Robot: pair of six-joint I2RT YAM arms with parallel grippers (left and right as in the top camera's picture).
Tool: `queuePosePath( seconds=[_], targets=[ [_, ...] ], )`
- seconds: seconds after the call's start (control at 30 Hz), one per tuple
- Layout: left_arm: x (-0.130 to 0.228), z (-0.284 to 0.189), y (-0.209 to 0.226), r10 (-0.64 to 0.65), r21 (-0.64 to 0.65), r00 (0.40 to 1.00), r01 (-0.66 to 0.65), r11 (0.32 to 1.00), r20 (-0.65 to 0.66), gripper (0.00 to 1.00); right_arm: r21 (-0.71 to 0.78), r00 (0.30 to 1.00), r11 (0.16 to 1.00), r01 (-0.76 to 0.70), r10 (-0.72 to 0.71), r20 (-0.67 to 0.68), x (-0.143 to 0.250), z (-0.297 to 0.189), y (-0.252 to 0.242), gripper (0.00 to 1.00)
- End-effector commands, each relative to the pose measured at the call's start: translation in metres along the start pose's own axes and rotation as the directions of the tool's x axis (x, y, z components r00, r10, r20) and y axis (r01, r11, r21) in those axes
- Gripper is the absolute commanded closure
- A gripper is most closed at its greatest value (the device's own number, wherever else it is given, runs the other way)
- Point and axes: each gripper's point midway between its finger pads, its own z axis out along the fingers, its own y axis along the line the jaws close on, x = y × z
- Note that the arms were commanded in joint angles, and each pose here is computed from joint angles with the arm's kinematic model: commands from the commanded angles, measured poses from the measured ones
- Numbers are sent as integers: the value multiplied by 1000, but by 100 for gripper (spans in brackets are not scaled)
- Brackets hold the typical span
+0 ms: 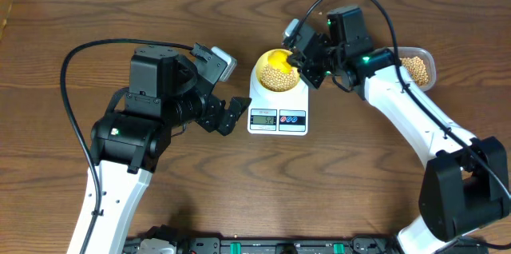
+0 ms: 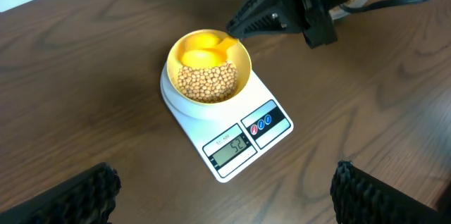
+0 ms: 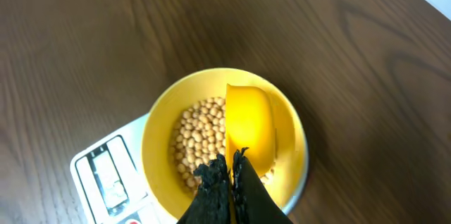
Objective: Scoop item into bowl and weigh 50g on scale
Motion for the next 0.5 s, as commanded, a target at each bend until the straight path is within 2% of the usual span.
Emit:
queuePosePath(
  seconds=[0.0,0.2,0.47],
  targets=[
    [2,2,1,-8,6,1000,8,1000,-4,2,-30,1000,1000,1,-1,-13,2,7,10,99],
    [2,2,1,-8,6,1000,8,1000,-4,2,-31,1000,999,12,-12,-12,2,7,11,99],
    [2,2,1,-8,6,1000,8,1000,-4,2,-34,979,978,204,-204,-8,2,7,11,99]
  ],
)
